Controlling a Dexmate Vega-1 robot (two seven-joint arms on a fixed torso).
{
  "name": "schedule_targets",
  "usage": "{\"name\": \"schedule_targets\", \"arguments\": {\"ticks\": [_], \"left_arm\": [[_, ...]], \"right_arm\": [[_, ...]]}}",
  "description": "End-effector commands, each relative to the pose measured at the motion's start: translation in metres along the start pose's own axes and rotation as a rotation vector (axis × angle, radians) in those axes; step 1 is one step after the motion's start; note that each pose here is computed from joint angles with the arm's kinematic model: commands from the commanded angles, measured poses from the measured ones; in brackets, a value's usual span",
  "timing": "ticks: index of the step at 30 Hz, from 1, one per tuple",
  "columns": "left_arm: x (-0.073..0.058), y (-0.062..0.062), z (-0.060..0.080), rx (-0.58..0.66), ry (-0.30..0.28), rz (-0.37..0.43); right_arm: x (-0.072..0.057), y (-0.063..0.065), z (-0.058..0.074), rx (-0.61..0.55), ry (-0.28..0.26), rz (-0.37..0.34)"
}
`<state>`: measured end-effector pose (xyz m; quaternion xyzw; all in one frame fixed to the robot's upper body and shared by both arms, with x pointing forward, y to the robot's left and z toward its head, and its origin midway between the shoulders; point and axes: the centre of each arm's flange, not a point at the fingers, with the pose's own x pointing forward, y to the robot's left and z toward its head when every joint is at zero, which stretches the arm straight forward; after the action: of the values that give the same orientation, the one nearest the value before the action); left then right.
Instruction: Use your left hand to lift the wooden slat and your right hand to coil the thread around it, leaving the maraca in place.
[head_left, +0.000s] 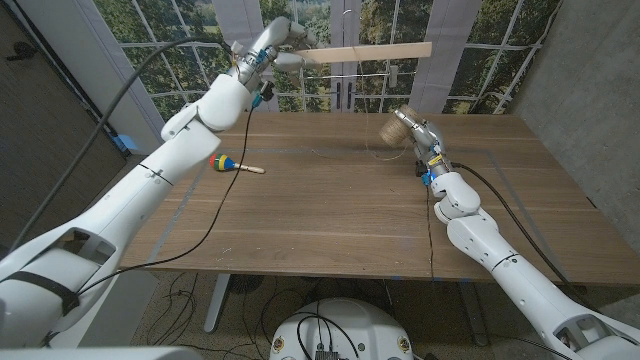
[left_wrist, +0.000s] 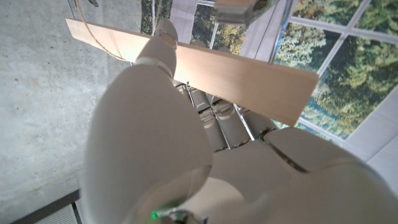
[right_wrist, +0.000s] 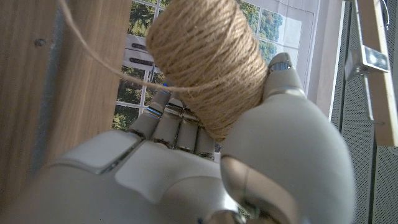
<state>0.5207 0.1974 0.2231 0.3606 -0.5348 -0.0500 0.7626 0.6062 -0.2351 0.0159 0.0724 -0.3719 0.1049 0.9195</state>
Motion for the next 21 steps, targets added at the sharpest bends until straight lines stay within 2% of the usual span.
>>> {"name": "schedule_targets", "arguments": {"ticks": [1, 6, 9, 10, 11, 21], "left_arm": [[-0.004, 0.004, -0.012, -0.215, -0.002, -0.060], [-0.004, 0.008, -0.014, -0.228, 0.021, -0.123], [-0.003, 0.012, -0.015, -0.220, 0.052, -0.180], [-0.005, 0.012, -0.015, -0.216, 0.053, -0.166], [-0.004, 0.013, -0.015, -0.205, 0.069, -0.190], [-0.004, 0.018, -0.017, -0.148, 0.099, -0.279]], "right_arm": [[0.019, 0.007, 0.013, -0.023, -0.008, 0.012], [0.027, 0.004, 0.017, -0.033, -0.005, 0.004], [0.034, 0.000, 0.023, -0.044, -0.005, -0.004], [0.037, -0.001, 0.026, -0.050, -0.005, -0.006], [0.039, -0.002, 0.028, -0.055, -0.006, -0.007], [0.059, -0.009, 0.052, -0.103, -0.017, -0.002]]}}
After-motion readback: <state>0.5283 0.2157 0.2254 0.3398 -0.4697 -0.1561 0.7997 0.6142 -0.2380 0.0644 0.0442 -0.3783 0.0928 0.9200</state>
